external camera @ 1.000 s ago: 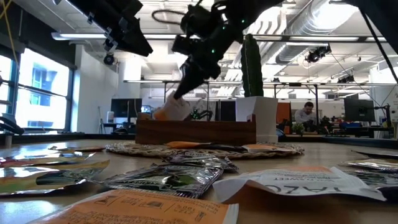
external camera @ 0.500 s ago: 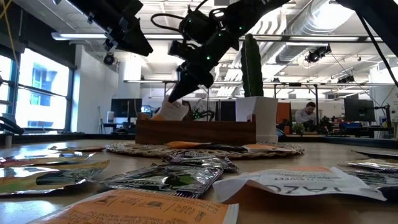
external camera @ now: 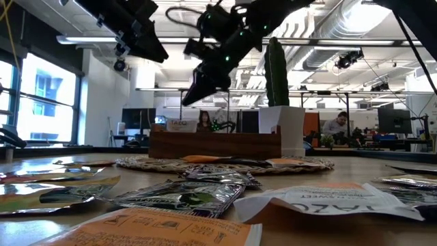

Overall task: Pick & Place Tea
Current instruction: Put the orange tea pack into the left section of the wooden organizer

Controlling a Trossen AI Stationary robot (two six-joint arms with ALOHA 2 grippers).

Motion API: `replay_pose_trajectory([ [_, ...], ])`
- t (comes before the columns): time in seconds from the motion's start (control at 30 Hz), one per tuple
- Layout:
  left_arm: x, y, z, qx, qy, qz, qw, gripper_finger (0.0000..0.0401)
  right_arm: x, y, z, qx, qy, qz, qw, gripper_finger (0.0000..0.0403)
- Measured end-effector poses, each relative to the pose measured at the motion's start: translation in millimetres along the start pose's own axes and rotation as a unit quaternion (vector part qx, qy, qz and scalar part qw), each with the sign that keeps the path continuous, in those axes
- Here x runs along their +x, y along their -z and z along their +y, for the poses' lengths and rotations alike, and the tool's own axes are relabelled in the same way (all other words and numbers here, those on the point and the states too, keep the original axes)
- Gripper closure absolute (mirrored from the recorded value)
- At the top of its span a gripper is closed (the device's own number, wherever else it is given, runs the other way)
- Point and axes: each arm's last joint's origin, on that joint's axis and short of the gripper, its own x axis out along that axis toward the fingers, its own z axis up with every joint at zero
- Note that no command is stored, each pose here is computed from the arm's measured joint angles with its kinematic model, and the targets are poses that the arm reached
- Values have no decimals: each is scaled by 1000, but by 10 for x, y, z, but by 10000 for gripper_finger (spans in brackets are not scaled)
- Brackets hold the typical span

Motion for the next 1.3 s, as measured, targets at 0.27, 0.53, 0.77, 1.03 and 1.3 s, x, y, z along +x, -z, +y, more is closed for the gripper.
replay_pose_trajectory([
  [0.27, -7, 101, 2, -18, -8, 47, 999, 281, -809, -197, -19, 4, -2, 0, 1000, 277],
  [0.53, -103, 158, -213, -17, 56, 55, 997, 281, -1233, 120, 332, 55, -73, -31, 995, 285],
  [0.77, -215, 259, -487, -57, 137, 86, 985, 281, -1112, 618, 828, 135, -20, -108, 985, 284],
  [1.03, -318, 508, -833, -12, 132, 98, 986, 281, -945, 896, 1272, 198, -1, -183, 963, 284],
  [1.3, -695, 575, -754, -33, 51, 24, 998, 281, -876, 1142, 1601, 189, -41, -117, 974, 284],
])
